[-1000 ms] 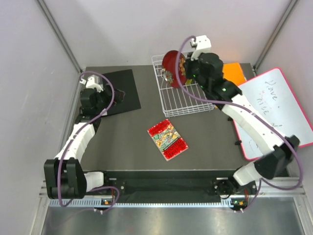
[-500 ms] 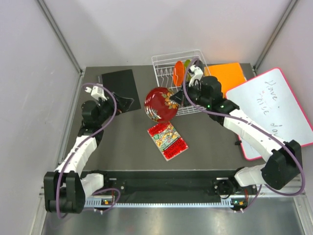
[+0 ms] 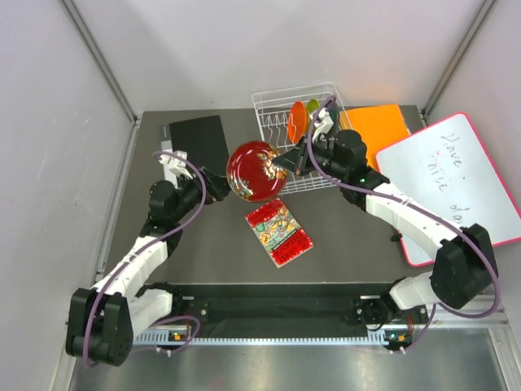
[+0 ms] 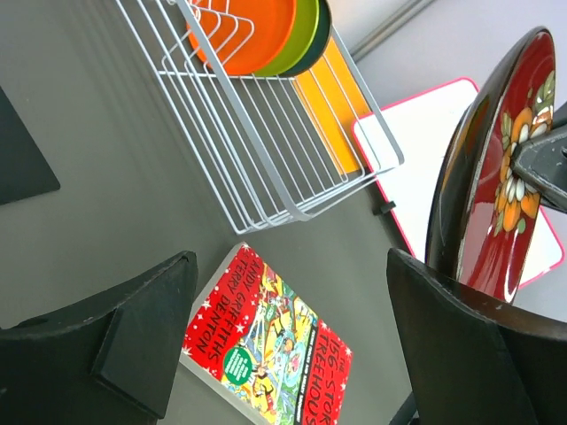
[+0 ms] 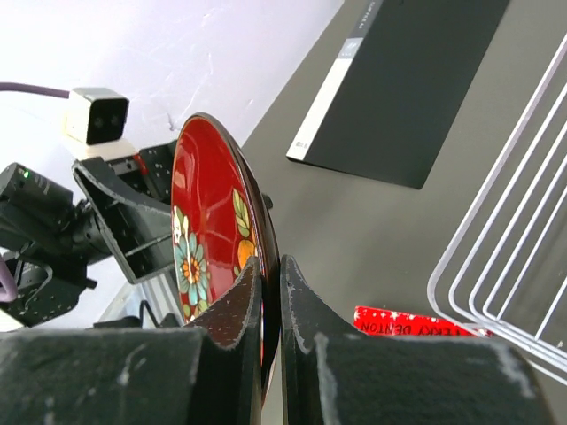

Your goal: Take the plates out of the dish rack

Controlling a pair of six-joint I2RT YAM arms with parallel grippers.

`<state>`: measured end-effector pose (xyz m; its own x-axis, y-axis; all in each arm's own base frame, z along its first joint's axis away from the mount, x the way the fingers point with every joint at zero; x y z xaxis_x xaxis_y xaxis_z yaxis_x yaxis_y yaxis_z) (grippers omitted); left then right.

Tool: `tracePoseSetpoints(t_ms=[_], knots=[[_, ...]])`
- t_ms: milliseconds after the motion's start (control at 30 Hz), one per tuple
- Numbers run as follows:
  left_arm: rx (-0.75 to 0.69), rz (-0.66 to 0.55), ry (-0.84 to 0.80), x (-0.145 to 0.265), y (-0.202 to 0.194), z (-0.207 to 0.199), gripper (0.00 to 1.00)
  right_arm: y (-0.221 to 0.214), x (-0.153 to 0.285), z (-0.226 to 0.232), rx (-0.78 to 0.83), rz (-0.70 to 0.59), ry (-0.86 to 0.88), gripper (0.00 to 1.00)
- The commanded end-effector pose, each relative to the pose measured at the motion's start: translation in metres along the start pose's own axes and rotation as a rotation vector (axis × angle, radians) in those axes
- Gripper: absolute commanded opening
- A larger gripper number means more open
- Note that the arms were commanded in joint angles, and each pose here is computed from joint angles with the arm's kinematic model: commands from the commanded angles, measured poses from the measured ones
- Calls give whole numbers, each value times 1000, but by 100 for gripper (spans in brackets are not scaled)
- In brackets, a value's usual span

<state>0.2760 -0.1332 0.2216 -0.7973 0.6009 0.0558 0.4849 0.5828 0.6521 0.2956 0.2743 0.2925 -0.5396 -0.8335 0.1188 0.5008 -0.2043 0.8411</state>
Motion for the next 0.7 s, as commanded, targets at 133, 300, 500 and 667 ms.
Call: tracePoseSetpoints(t_ms=[133, 300, 500, 667], knots=[[-83, -103, 42, 7, 14, -14, 91, 34, 14, -6, 57, -151, -72, 0], [-113, -133, 101, 12, 22, -12, 91, 34, 28, -29, 70, -162, -189, 0], [-95, -124, 57, 9, 19, -17, 91, 23, 19, -34, 56, -134, -157, 0], [-43, -105, 8, 1, 11, -19, 89, 12, 5, -31, 10, -112, -87, 0]])
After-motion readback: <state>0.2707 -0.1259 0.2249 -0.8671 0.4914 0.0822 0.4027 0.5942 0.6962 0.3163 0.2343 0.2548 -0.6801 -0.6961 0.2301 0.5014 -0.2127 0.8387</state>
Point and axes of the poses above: each gripper's point midway between its finger pads, its own x axis back along the fingers, its own z axis along the line the jaws close on, y = z × x, the point moved 5 cm from there along x, back along the fingers, and after that the axes turned 6 degrees about x, right-handed, at the moved point
